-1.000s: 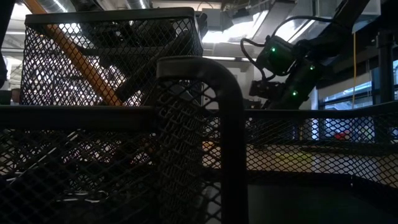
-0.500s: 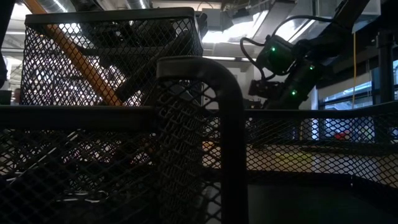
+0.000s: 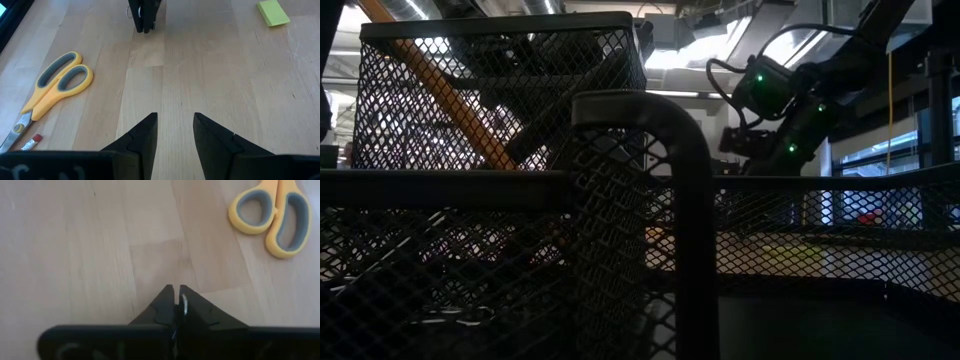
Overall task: Pick and place office supplies into organizer
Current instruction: Put the black binder clip into the black desk organizer
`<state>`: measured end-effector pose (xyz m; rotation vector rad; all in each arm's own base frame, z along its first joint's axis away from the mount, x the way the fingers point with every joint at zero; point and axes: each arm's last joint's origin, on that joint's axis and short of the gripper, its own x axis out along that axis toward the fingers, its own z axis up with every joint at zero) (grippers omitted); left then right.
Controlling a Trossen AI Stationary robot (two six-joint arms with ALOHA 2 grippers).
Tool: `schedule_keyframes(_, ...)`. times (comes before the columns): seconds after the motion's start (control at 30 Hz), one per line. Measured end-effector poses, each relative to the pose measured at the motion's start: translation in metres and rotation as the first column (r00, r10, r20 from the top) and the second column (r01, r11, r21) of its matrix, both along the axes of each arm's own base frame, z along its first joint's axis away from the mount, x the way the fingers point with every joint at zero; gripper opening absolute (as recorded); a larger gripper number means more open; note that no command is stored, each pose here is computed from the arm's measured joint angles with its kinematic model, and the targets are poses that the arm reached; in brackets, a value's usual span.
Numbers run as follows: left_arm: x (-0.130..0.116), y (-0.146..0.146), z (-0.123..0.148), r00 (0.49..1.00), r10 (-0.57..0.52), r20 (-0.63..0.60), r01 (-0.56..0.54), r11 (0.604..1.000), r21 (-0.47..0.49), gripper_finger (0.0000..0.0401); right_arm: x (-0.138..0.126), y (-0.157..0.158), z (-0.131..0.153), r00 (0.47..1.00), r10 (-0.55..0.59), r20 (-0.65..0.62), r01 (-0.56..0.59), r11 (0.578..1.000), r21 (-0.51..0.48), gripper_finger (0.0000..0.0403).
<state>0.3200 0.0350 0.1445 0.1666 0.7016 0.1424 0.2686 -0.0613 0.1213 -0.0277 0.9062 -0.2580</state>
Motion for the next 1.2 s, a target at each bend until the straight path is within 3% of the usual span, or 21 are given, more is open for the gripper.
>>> schedule_keyframes(0.13,0.0,0.0,0.0,1.0,0.0,0.0,0.0,1.0,0.0,0.012,0.0,0.0,0.0,1.0,0.0,0.002,0.0,1.0,0.0,0.0006)
schedule_keyframes(0.63,0.0,0.0,0.0,1.0,0.0,0.0,0.0,1.0,0.0,0.012,0.007,-0.002,0.006,0.999,-0.021,0.047,0.021,1.0,0.007,0.0002)
schedule_keyframes(0.83,0.0,0.0,0.0,0.999,0.029,0.015,-0.028,0.999,-0.032,0.012,0.025,-0.005,0.027,0.98,0.005,0.2,-0.003,1.0,-0.01,0.0001)
schedule_keyframes(1.07,0.003,0.011,0.005,0.984,0.152,0.093,-0.139,0.982,-0.129,0.012,0.041,-0.008,0.051,0.898,0.043,0.438,-0.005,0.996,-0.087,0.0001)
schedule_keyframes(1.2,0.004,0.018,0.009,0.962,0.226,0.152,-0.196,0.962,-0.187,0.012,0.043,-0.009,0.058,0.868,0.071,0.492,-0.009,0.992,-0.126,0.0001)
